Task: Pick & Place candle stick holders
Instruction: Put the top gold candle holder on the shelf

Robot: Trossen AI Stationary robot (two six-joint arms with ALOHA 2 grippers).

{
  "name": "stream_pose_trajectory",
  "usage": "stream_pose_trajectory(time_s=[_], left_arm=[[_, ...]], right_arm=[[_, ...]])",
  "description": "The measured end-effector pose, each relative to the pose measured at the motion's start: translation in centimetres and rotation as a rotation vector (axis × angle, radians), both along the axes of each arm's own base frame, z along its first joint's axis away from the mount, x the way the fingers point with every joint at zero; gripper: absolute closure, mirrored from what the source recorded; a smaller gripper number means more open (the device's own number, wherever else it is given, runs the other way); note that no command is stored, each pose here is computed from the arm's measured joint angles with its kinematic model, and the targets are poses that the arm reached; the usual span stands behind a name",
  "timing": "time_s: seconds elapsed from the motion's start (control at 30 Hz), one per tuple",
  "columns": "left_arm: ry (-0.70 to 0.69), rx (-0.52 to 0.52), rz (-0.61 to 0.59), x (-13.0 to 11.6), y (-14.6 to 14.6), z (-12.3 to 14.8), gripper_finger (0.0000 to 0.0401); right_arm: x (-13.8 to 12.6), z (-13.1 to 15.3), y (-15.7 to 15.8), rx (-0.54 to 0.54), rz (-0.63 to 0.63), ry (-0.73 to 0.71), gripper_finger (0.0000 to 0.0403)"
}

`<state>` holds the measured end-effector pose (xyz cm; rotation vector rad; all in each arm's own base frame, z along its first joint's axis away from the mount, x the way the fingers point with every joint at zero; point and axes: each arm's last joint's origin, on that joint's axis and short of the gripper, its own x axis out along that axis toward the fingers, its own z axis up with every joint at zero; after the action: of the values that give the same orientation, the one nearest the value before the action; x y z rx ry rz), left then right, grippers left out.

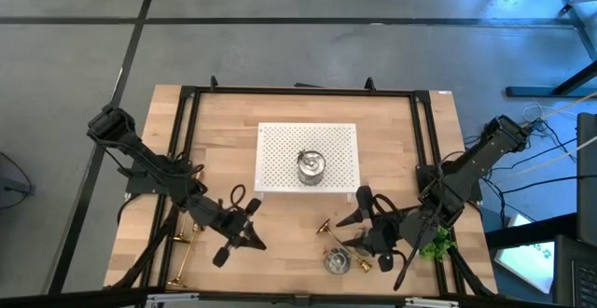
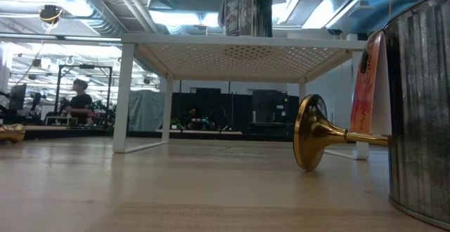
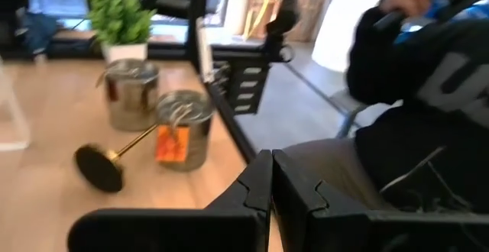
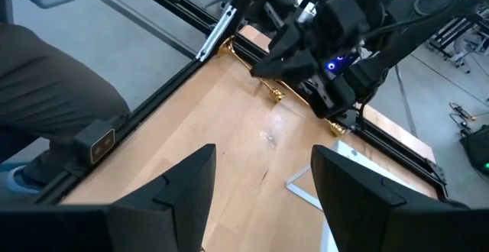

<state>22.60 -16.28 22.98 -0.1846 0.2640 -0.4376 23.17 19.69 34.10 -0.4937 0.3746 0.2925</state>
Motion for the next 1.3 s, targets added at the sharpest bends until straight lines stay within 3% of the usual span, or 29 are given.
stream_pose_trajectory(time_s=[0.2,0.43,0.7,1.13,1.3], left_arm=[[0.114,0.054,0.081,-0.4,-0.3,0.0,0.0396],[0.394,0.151,0.350,-1.9,-0.2,2.0,0.0398],[0.676,0.100,0.636,-4.7,0.9,1.6,0.0398],[0.916,0.093,1.032,-7.8,3.5,0.2,0.0399],[1.082,0.046,1.140,-8.7,4.4,-1.6,0.0399]], right_arm=[[0.1,0.0,-0.1,-0.001,-0.005,-0.001,0.0186],[0.1,0.0,-0.1,-0.001,-0.005,-0.001,0.0186],[0.1,0.0,-0.1,0.011,-0.010,0.002,0.0186],[0.1,0.0,-0.1,0.014,-0.011,0.002,0.0186],[0.1,0.0,-0.1,0.014,-0.009,0.003,0.0186]])
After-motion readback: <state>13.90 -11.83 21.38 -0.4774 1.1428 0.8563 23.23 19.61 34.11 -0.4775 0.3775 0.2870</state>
